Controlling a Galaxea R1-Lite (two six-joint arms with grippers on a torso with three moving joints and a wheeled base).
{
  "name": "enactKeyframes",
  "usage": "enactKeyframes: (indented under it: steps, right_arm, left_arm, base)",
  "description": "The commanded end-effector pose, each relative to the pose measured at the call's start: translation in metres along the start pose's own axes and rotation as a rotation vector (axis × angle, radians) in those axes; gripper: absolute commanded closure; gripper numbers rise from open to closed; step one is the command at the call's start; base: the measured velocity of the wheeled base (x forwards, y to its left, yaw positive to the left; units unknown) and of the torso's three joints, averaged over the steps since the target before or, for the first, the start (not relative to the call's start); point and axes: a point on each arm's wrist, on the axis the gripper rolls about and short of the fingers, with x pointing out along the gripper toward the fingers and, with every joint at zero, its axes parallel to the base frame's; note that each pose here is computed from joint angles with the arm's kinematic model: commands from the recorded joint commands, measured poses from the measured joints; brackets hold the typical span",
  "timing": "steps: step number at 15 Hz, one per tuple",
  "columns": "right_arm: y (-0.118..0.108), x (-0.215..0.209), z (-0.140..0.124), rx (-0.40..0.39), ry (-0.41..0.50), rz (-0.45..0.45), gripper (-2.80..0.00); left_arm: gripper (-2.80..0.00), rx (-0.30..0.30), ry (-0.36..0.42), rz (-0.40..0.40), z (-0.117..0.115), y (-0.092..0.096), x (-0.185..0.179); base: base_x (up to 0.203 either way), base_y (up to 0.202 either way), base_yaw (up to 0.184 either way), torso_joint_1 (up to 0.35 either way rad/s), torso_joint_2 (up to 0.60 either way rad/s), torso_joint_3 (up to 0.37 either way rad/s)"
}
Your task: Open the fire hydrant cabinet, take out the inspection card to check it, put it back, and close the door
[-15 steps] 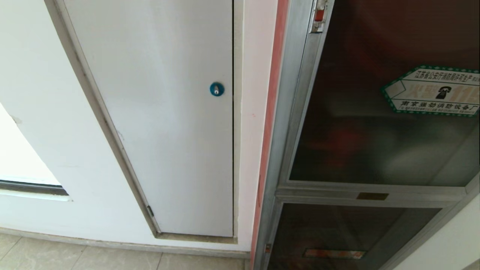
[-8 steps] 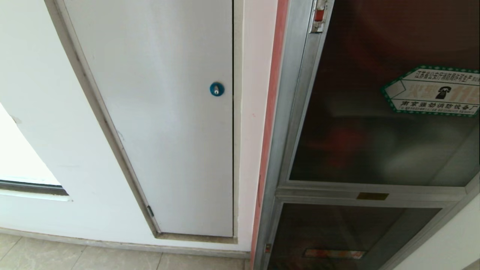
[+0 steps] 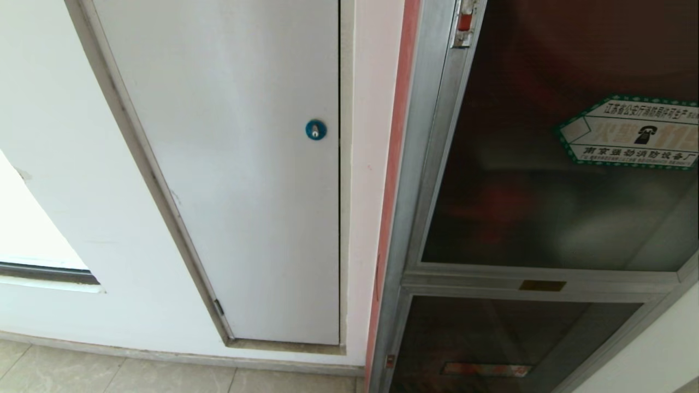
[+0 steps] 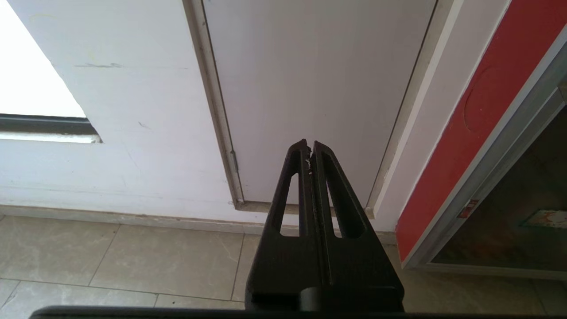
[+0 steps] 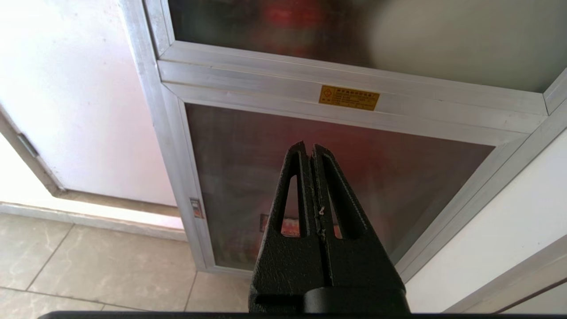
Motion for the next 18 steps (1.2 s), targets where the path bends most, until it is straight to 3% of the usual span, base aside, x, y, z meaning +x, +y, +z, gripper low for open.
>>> enactKeyframes:
  steps: [1,18]
  right_arm:
    - [0.0,0.0,0.0,0.015,0.0,0.001,0.0]
    - [0.0,0.0,0.0,0.043,0.0,-0.001,0.0]
  left_arm:
    - [0.0,0.0,0.002,0.0,-0.0001,0.0,0.0001]
    - [0.0,0.0,0.002,0.0,-0.0001,0.0,0.0001]
  base:
    - [0.0,0.0,0.0,0.0,0.0,0.0]
    - [0.0,0.0,0.0,0.0,0.0,0.0]
